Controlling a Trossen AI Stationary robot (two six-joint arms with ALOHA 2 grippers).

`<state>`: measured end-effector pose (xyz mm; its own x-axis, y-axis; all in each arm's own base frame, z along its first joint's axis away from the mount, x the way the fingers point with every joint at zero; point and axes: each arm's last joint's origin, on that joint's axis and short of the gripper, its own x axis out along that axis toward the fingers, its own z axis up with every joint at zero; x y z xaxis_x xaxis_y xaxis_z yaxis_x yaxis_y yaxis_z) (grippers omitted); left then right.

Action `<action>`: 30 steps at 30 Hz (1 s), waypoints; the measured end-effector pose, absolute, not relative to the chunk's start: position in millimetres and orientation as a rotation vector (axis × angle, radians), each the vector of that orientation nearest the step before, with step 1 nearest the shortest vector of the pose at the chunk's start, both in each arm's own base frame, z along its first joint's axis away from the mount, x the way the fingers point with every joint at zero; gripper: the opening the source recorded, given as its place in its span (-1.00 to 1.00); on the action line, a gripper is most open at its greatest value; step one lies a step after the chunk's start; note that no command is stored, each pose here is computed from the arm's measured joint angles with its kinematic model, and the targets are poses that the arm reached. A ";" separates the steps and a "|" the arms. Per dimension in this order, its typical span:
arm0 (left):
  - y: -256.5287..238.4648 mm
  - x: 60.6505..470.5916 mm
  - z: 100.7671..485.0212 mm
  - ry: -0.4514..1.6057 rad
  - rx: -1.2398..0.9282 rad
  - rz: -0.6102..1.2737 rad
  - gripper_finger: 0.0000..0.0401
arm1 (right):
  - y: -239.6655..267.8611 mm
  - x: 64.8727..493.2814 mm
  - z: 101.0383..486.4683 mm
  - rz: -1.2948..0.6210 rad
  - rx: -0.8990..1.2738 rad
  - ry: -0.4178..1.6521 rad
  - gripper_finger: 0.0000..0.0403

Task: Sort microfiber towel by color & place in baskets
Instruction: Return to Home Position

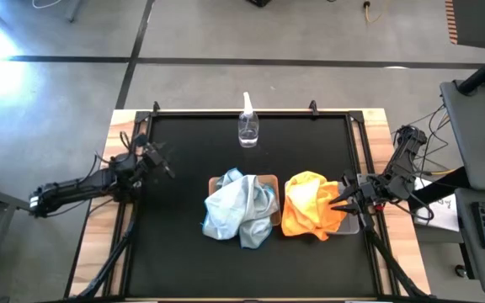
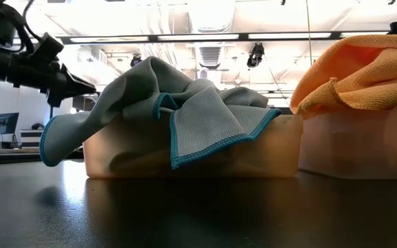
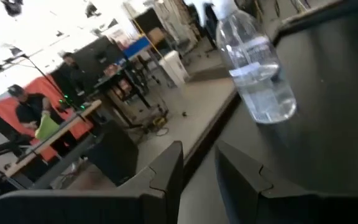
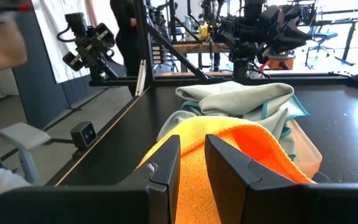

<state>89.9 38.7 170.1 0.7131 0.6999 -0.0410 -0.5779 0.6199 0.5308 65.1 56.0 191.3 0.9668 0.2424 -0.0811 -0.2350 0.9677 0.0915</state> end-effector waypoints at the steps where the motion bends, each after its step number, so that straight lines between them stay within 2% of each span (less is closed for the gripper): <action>1: 38.9 90.7 169.7 0.271 0.515 0.738 -0.61 | 56.0 65.1 191.2 0.241 0.081 0.092 -0.66; 16: 41.3 99.7 172.9 0.366 0.526 0.711 -0.61 | 55.9 65.1 191.0 0.241 0.083 0.091 -0.66; 22: 41.7 101.4 170.8 0.390 0.529 0.703 -0.61 | 58.7 66.7 173.4 0.254 0.050 0.125 -0.66; 30: 42.2 103.1 168.9 0.415 0.531 0.696 -0.61 | 59.0 66.6 173.4 0.266 0.062 0.115 -0.66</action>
